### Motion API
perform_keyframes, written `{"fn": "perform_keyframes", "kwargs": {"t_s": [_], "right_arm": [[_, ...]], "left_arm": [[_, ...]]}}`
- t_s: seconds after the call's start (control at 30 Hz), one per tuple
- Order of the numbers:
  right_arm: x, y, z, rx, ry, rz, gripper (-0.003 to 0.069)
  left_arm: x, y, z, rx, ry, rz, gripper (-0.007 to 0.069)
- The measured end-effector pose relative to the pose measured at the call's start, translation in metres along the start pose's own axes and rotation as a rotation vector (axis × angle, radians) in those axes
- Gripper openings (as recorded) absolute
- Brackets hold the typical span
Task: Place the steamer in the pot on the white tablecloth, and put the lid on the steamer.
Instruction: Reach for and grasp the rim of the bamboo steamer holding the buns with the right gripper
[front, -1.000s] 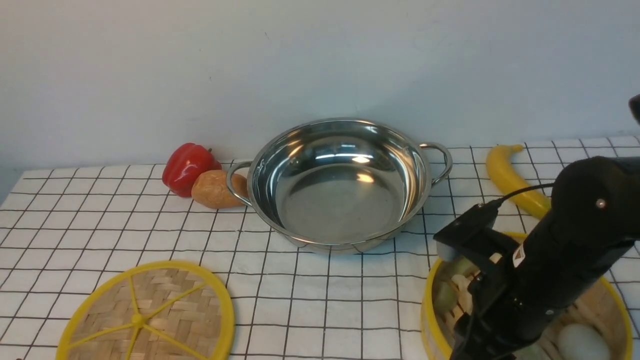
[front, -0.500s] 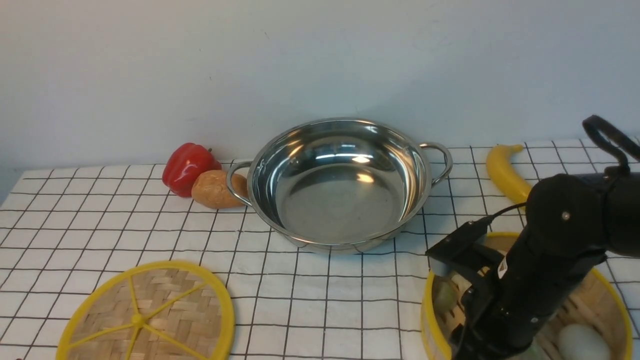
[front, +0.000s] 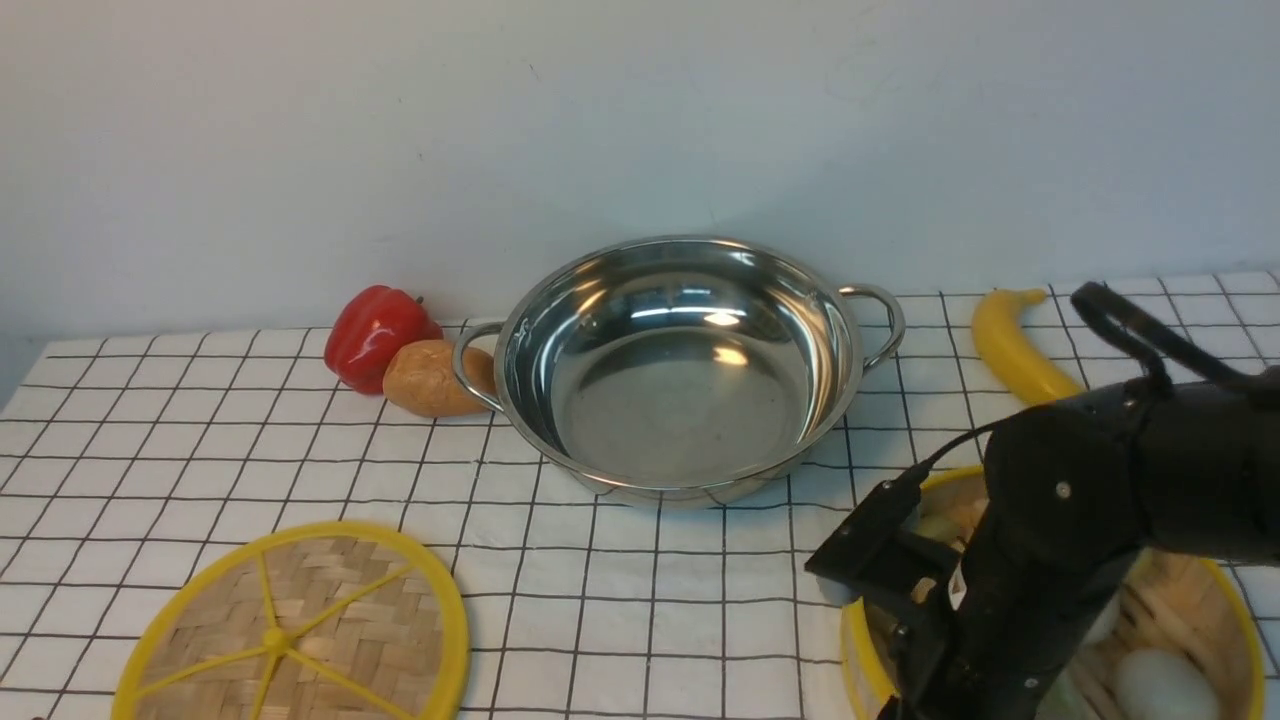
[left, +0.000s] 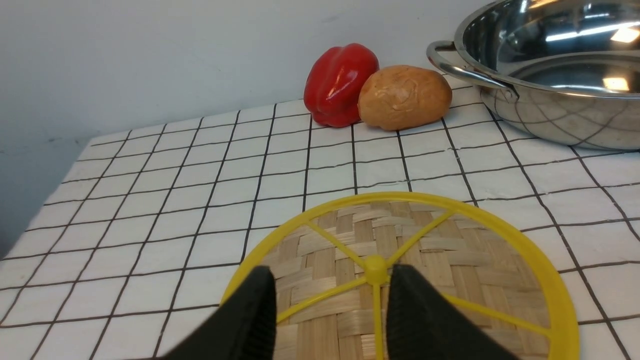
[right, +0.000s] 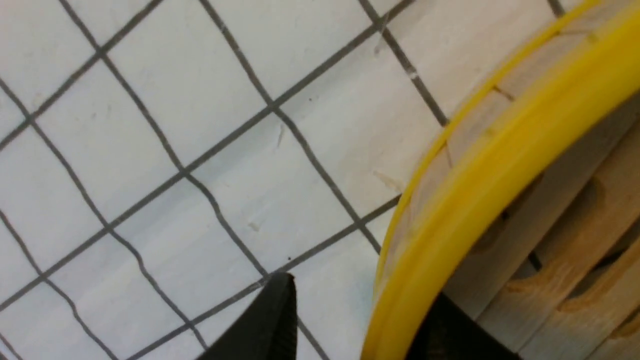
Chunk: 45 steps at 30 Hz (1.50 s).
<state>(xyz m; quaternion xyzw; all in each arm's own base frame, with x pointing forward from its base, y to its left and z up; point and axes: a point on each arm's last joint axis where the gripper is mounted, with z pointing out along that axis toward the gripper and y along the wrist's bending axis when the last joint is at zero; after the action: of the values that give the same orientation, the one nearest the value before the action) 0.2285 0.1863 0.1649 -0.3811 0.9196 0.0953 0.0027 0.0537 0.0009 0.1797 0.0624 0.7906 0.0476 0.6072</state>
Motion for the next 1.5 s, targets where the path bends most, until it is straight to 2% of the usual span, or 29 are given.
{"fn": "perform_keyframes", "kwargs": {"t_s": [0.27,0.63,1.0,1.2,1.5], "right_arm": [[0.001,-0.002,0.0,0.046,0.013,0.012,0.0283],[-0.007,-0.001,-0.01,0.047,0.005,0.01,0.0129],[-0.013,-0.001,-0.024,0.059,0.037,-0.007,0.0107],[-0.008,-0.006,-0.025,0.115,0.093,-0.008,0.0069],[-0.008,-0.007,-0.025,0.131,0.102,-0.018,0.007]], "left_arm": [[0.0,0.0,0.0,0.0,0.0,0.0,0.0295],[0.0,0.0,0.0,0.0,0.0,0.0,0.0295],[0.0,0.0,0.0,0.0,0.0,0.0,0.0295],[0.0,0.0,0.0,0.0,0.0,0.0,0.0295],[0.0,0.0,0.0,0.0,0.0,0.0,0.0295]]}}
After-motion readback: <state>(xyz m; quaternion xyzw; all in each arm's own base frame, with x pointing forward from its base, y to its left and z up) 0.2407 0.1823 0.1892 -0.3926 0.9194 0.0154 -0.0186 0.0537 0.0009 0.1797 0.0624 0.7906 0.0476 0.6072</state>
